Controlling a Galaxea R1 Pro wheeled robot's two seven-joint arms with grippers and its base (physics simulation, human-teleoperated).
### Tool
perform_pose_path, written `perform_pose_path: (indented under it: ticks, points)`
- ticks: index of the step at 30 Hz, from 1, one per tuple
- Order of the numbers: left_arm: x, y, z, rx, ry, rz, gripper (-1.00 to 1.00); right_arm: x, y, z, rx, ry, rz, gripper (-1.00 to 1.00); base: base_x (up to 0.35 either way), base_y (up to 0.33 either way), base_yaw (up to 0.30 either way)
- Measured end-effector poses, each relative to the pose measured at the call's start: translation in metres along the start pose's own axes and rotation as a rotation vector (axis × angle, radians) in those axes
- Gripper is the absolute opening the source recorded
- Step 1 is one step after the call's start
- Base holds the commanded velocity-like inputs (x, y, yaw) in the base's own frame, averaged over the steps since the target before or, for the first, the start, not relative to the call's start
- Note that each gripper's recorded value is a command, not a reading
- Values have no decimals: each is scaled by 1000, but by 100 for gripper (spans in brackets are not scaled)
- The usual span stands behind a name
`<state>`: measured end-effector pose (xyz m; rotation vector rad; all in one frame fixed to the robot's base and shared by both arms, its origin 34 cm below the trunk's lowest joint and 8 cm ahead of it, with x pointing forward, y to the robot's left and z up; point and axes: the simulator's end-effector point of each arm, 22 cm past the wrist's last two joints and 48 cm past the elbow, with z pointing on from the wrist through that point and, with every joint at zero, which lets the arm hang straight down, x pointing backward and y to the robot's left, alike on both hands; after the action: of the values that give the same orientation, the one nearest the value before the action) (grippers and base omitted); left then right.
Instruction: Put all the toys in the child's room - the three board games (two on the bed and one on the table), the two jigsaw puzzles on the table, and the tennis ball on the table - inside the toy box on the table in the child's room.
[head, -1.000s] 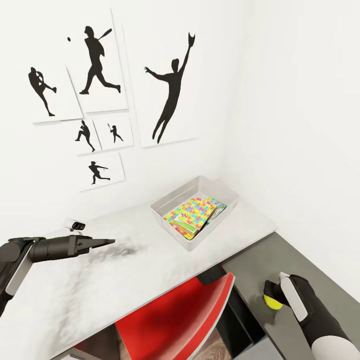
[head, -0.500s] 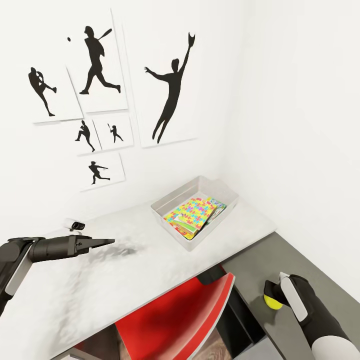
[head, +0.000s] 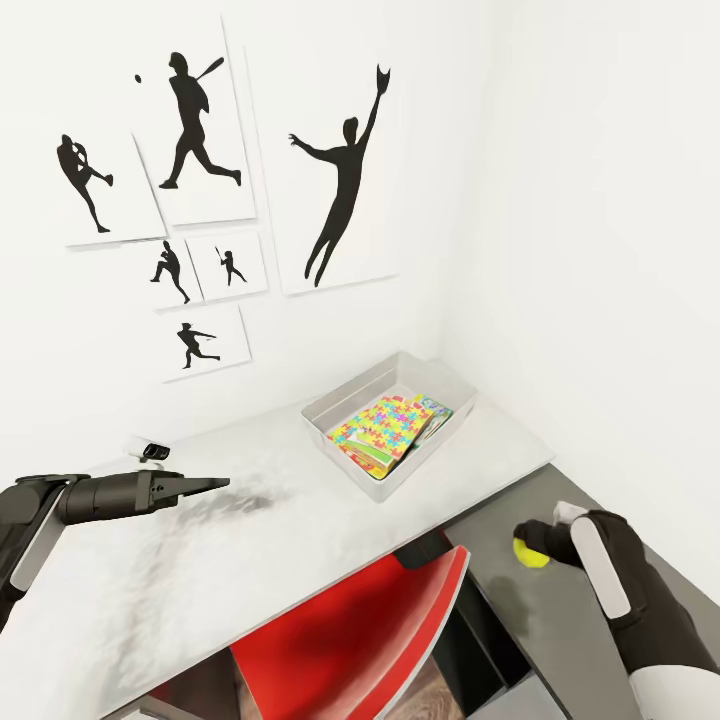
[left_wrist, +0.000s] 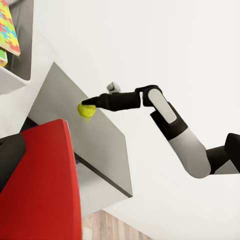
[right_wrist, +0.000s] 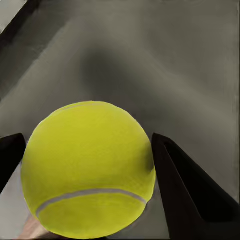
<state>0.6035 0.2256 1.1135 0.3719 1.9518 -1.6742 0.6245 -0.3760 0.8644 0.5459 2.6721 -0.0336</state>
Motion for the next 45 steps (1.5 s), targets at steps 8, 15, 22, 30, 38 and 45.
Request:
perform_pose_path:
  ticks: [8, 15, 22, 30, 38, 45]
  points:
    - [0, 0, 0, 0, 0, 0, 100, -56, 26, -53, -69, -169, -23, -100, 0, 0, 0]
    - [0, 0, 0, 0, 0, 0, 100, -85, 63, -86, -216, -243, 9, -100, 0, 0, 0]
    - [-2, 0, -2, 1, -5, 1, 100, -159, 145, -127, -331, -330, -84, -100, 0, 0, 0]
    - [-6, -1, -6, 0, -20, 5, 100, -200, 240, -122, -387, -189, -85, -100, 0, 0, 0]
    - [-37, -7, -38, -34, -114, 36, 100, -208, 324, -140, -360, -104, -138, -100, 0, 0, 0]
    - [-56, -24, -62, -47, -120, 80, 100, -215, 349, -156, -324, -149, -200, -100, 0, 0, 0]
